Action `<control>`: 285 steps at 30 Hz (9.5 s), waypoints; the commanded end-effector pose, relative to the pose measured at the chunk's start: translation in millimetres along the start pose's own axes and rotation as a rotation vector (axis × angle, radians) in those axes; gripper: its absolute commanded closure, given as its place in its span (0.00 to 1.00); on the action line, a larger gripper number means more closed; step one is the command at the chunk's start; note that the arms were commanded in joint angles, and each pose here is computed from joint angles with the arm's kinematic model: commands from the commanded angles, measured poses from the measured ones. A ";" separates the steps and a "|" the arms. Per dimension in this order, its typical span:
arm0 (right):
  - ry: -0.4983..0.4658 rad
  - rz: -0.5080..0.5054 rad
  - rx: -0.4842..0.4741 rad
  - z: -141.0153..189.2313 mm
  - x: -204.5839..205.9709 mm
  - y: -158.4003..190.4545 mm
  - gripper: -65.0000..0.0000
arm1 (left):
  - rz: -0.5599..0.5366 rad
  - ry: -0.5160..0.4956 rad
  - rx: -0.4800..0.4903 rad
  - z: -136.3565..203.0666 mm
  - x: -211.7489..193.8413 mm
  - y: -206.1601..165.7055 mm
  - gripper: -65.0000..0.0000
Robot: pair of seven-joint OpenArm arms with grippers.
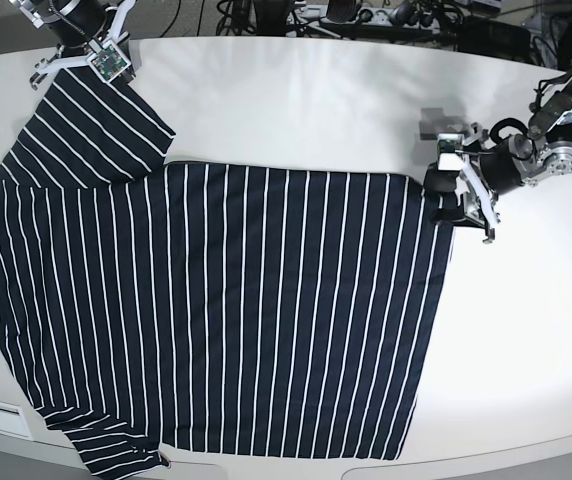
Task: Fold the T-shirt properly
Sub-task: 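Move both grippers down to the shirt's shoulder edge corners, then grasp the shirt's shoulder edge corners with both grippers, then lift the shoulder edge and fold it over toward the hem with both grippers, then release the folded edge and reposition the right gripper onto the sleeve fabric, then open the left gripper and move it to the folded shirt's side edge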
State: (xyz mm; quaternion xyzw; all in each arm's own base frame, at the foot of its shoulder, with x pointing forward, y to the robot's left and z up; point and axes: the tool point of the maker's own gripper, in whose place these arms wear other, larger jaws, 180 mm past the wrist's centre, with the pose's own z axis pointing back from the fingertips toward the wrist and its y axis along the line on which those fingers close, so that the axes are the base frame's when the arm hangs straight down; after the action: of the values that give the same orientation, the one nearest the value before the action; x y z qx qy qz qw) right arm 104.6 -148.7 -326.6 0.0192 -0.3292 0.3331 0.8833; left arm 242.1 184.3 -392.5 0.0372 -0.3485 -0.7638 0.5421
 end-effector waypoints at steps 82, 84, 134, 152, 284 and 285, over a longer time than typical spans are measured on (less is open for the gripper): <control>0.256 0.102 -0.149 52.6 -68.9 -31.7 1.00 | -0.110 0.020 -0.112 93.0 67.4 -24.3 1.00; 0.285 0.098 -0.129 57.3 -76.4 -25.5 1.00 | -0.111 0.023 -0.139 98.4 71.2 -31.2 1.00; -0.222 0.327 -0.265 -5.8 66.1 -173.4 1.00 | -0.166 0.196 0.491 65.5 27.3 100.9 1.00; -0.204 0.327 -0.340 -1.6 72.9 -200.9 1.00 | -0.167 0.191 0.490 65.3 28.4 100.8 1.00; 0.000 0.378 -0.447 -118.7 128.3 -267.4 0.71 | -0.026 0.226 0.802 101.0 12.7 146.9 0.55; 0.003 0.378 -0.447 -118.7 127.7 -267.5 0.71 | -0.005 0.223 0.799 100.6 11.7 146.0 0.55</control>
State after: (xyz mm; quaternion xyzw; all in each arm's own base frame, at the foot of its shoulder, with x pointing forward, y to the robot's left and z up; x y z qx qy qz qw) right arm 393.1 -243.9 -315.4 -0.2170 -0.3721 0.4207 0.7984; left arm 306.7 197.9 -243.9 0.3157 -0.5445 -0.5624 0.5362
